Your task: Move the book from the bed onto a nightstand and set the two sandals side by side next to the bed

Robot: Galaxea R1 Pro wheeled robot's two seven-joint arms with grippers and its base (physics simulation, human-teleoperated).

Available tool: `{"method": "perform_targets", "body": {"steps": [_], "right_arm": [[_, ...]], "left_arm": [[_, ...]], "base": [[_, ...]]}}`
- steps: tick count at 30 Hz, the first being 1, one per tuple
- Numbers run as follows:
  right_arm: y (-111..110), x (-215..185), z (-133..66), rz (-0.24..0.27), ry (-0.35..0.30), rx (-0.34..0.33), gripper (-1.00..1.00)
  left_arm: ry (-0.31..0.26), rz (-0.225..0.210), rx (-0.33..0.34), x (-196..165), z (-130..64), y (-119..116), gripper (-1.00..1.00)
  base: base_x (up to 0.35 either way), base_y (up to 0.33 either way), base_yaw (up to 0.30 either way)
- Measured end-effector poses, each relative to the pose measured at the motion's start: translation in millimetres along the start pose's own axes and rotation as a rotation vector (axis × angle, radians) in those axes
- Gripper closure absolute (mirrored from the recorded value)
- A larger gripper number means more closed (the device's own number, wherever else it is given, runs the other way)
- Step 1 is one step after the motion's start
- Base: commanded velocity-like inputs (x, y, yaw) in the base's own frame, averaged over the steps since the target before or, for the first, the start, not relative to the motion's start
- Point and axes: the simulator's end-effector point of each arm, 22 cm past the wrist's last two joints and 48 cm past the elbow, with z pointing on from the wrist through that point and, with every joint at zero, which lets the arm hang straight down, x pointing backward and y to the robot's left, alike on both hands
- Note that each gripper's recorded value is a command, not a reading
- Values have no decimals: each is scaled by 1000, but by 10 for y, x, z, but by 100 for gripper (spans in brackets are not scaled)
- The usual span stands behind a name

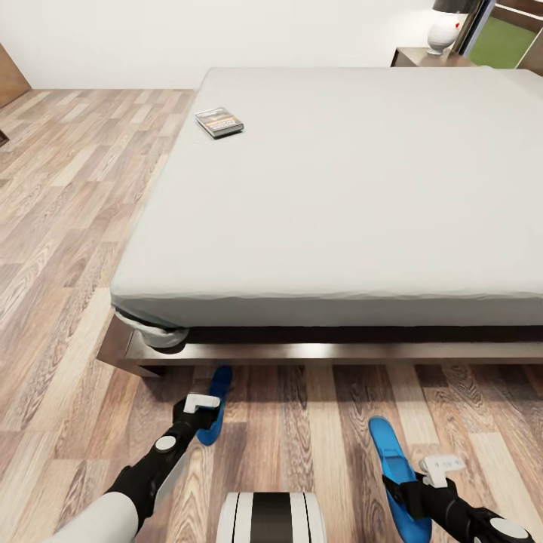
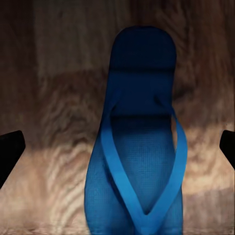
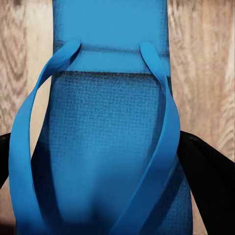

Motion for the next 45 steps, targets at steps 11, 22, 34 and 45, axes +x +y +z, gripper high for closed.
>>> {"method": "perform_targets", "body": {"steps": [11, 22, 34, 45], "right_arm": [[-1, 142, 44, 17, 30, -2, 100], [-16, 172, 50, 19, 37, 0, 100], [-18, 181, 53, 20, 39, 0, 100], [-23, 180, 52, 21, 38, 1, 100]], "left_arm": [[102, -3, -11, 382, -80, 42, -100], [95, -15, -14, 351, -78, 60, -100], [93, -17, -13, 342, -80, 65, -100], [95, -15, -18, 356, -83, 96, -100]], "base": [[0, 0, 0], [0, 0, 0], [0, 0, 0], [0, 0, 0]]}}
